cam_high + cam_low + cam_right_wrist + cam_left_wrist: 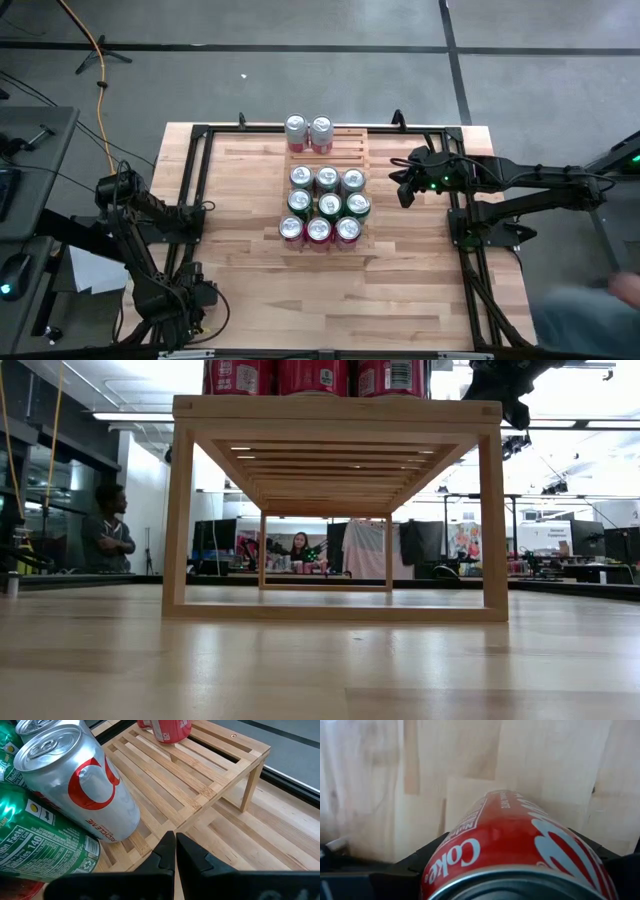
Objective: Place canned beverage on shelf
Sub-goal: Put the red soda can on the shelf aligned with the other red soda cans
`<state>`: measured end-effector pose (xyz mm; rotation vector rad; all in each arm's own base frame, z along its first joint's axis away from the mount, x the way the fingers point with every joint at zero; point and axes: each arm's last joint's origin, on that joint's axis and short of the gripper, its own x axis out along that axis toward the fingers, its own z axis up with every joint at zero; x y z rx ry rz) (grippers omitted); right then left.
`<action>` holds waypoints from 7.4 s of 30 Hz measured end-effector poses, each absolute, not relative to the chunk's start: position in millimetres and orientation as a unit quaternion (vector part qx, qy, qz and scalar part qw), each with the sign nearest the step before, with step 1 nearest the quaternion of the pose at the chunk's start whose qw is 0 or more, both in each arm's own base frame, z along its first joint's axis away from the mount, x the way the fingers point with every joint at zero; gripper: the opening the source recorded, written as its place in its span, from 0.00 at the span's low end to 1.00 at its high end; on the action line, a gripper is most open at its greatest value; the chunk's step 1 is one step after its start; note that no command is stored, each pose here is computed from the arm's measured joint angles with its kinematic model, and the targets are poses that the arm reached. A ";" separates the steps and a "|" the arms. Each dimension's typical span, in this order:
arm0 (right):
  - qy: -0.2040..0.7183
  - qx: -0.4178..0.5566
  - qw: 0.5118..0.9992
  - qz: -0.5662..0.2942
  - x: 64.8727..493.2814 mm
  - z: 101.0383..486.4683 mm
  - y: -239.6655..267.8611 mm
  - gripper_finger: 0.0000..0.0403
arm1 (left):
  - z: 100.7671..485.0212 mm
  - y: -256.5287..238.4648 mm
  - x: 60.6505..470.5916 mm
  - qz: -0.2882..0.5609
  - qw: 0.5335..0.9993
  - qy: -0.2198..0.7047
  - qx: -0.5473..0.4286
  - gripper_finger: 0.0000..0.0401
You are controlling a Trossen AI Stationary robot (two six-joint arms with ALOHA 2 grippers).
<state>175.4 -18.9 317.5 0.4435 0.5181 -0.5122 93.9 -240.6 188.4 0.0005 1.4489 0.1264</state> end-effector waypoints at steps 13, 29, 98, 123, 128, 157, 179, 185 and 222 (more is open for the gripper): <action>0.230 0.218 0.917 -0.243 178.0 321.1 -19.1 0.00 | 281.0 -240.1 112.6 0.033 0.759 0.648 -0.053 0.63; 0.006 0.271 0.958 -0.097 194.6 369.9 -14.2 0.12 | 464.1 -155.0 168.8 0.030 0.917 0.343 -0.199 0.63; 0.021 -0.172 0.983 -0.064 364.5 493.2 74.9 0.93 | 519.3 -72.3 208.0 0.218 0.942 0.134 -0.217 0.63; 0.014 -0.187 0.979 -0.081 364.3 495.3 73.9 0.99 | 519.2 -72.3 208.0 0.217 0.942 0.135 -0.217 0.63; 0.015 -0.190 0.978 -0.080 364.3 495.3 73.9 0.99 | 519.2 -72.3 208.0 0.217 0.942 0.135 -0.217 0.63; 0.021 -0.224 0.970 -0.089 379.9 484.5 72.3 0.99 | 525.5 -69.4 220.3 0.203 0.941 0.100 -0.253 0.63; 0.040 -0.271 0.957 -0.100 380.0 481.7 73.7 0.90 | 518.8 -70.8 241.2 0.195 0.940 0.110 -0.258 0.63; 0.045 -0.271 0.955 -0.117 378.9 481.6 76.6 0.72 | 518.8 -67.0 242.2 0.201 0.938 0.108 -0.260 0.68; 0.215 -0.077 0.967 -0.114 290.6 430.8 54.0 0.71 | 366.4 -116.1 232.0 0.154 0.954 0.004 -0.257 0.80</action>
